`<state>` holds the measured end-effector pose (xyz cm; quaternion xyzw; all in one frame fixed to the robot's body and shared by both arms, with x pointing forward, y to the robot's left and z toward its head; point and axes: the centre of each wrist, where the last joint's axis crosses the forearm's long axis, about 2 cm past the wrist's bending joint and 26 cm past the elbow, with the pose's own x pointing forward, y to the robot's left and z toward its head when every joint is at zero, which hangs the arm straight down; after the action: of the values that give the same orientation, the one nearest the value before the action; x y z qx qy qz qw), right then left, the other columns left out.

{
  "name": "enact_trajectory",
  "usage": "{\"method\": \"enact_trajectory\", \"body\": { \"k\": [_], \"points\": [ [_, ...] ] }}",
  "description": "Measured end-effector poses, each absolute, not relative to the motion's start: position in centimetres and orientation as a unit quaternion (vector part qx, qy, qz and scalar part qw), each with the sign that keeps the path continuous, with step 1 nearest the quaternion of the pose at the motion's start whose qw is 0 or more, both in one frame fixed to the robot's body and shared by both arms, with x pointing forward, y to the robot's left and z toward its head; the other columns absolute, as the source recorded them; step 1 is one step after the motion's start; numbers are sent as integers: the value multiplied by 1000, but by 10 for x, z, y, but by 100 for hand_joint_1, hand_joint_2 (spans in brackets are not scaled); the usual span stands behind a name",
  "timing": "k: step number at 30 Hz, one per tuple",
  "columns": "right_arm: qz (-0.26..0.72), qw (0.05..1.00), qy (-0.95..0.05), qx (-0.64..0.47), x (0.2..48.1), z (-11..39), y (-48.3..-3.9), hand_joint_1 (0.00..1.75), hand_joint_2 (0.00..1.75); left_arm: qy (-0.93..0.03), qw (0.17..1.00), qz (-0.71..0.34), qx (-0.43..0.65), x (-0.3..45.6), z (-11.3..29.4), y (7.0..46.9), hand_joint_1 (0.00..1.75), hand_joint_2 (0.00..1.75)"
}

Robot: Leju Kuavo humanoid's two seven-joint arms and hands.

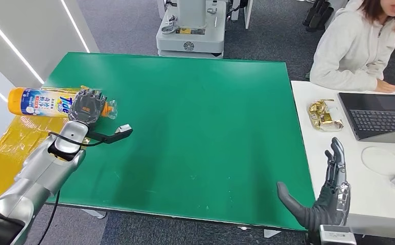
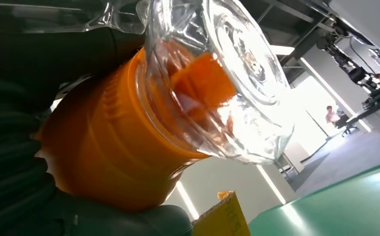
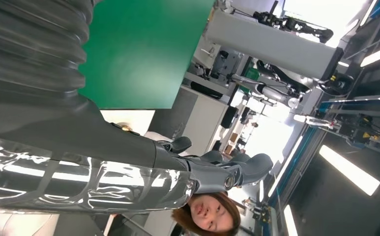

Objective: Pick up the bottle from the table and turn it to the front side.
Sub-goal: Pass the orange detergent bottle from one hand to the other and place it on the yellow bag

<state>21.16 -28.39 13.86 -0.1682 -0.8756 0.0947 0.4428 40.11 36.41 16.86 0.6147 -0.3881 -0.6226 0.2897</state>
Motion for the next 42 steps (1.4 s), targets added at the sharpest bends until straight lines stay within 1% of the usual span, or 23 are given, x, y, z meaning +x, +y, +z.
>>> {"method": "enact_trajectory", "body": {
  "k": [9, 18, 27, 33, 34, 35, 37, 38, 39, 42],
  "points": [
    [86, 440, -875, -180, 206, 143, -287, 0, 175, -404, 294, -665, 556, 400, 162, 359, 175, 175],
    [80, 448, -871, -185, 202, 142, -291, 0, 175, -379, 336, -691, 515, 397, 136, 358, 175, 175],
    [78, 451, -869, -188, 207, 142, -291, 0, 175, -301, 416, -666, 541, 386, 109, 383, 175, 175],
    [77, 452, -869, -187, 213, 141, -290, 0, 175, -271, 445, -671, 528, 381, 98, 399, 173, 175],
    [77, 451, -869, -187, 214, 141, -290, 0, 175, -269, 448, -671, 527, 382, 98, 401, 167, 175],
    [77, 451, -869, -187, 214, 141, -289, 0, 175, -266, 451, -670, 526, 382, 98, 403, 132, 175],
    [76, 452, -869, -188, 215, 141, -289, 0, 175, -262, 454, -670, 526, 383, 99, 406, 46, 175],
    [76, 453, -868, -187, 216, 141, -288, 0, 175, -261, 455, -669, 526, 383, 99, 407, 9, 175],
    [76, 454, -868, -187, 216, 141, -288, 0, 175, -261, 456, -670, 525, 383, 99, 408, 0, 175],
    [77, 455, -868, -186, 216, 141, -287, 0, 175, -269, 451, -670, 525, 384, 99, 411, 0, 175]
  ]
}}
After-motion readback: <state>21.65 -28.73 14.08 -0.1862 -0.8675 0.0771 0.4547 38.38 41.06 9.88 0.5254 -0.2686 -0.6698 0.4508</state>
